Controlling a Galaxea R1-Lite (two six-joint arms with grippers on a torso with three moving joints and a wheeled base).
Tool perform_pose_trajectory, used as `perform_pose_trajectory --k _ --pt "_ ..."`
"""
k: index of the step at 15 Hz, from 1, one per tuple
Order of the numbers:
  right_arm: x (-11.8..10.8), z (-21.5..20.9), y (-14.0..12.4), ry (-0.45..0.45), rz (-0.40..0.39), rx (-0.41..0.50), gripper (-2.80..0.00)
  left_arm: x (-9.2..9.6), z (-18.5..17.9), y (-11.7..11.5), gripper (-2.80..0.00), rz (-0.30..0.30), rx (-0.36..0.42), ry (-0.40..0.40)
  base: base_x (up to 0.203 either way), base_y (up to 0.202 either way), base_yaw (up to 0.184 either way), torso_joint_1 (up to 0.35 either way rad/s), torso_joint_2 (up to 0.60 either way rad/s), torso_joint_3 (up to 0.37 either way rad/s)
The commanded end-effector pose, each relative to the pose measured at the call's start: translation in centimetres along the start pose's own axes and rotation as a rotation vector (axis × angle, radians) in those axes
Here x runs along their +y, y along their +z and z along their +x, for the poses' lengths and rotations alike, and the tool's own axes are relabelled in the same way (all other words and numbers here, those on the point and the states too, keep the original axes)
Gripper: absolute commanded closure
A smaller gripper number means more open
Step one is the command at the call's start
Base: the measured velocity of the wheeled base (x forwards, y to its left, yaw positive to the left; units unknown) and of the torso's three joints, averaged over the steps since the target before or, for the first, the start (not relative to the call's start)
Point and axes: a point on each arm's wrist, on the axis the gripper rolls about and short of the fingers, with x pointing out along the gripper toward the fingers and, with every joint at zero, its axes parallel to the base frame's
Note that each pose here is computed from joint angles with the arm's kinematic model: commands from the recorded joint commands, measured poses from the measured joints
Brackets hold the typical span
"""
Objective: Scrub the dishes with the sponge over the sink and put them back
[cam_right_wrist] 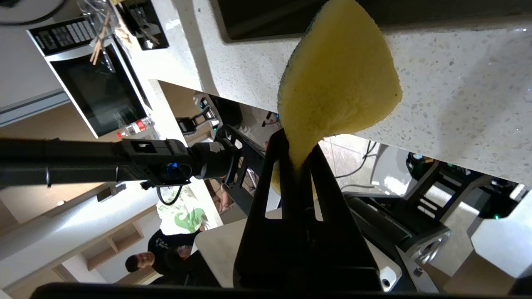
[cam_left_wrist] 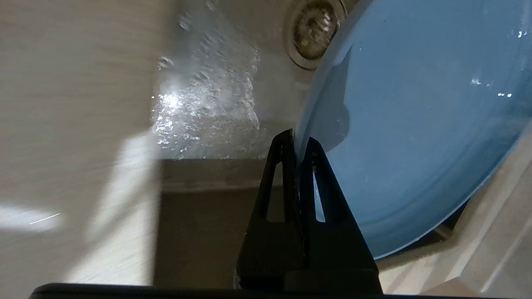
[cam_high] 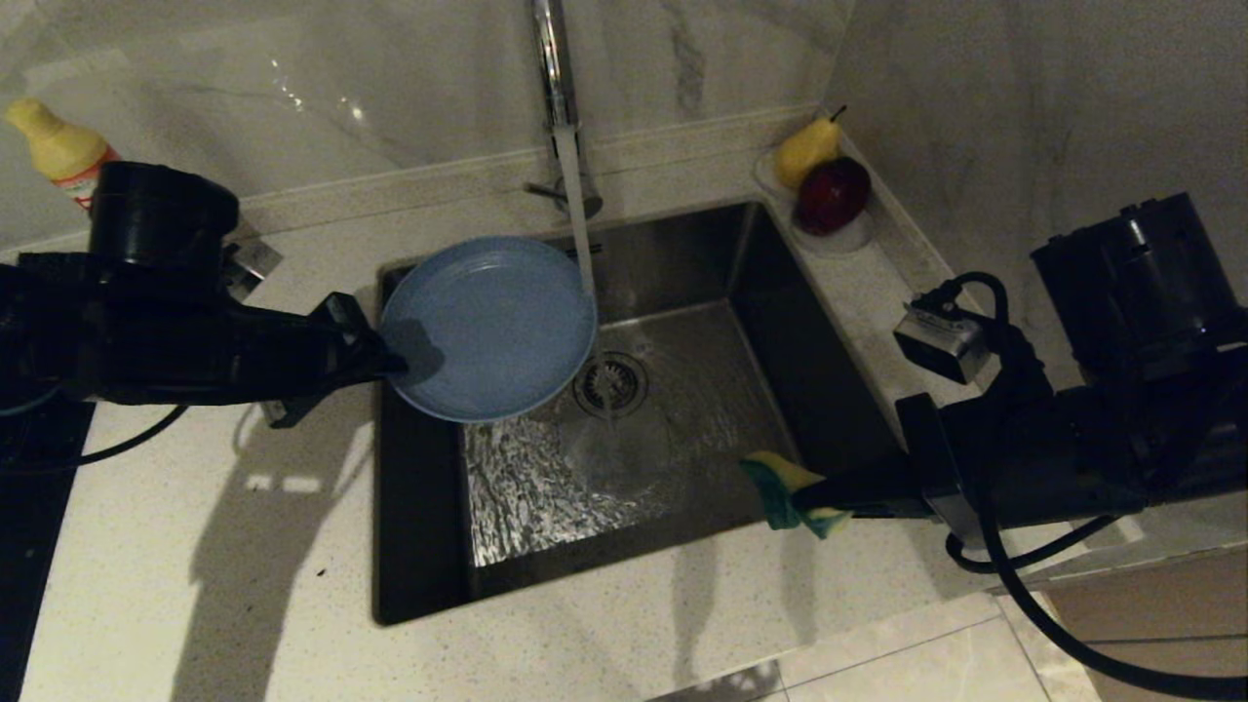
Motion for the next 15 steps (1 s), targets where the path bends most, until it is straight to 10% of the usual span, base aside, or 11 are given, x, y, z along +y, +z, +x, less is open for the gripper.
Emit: perform_pose_trajectory --k 1,10,15 --pt "0.3 -0.5 -0.2 0.01 -0.004 -0.006 0.0 -1.0 2.7 -1.4 0.0 0.005 0.052 -0.021 0.0 0.0 0.0 0.0 0.0 0.0" --pt "0.3 -1.2 -0.3 0.012 -0.006 -0.024 0.0 -4.3 4.8 -4.3 0.0 0.029 0.113 -0.117 0.0 0.0 0.0 0.0 0.0 0.0" --pt "0.1 -1.3 -0.7 0.008 -0.002 -0.019 0.0 -3.6 4.7 -4.7 0.0 0.033 0.032 0.008 0.0 0.0 0.0 0.0 0.0 0.0"
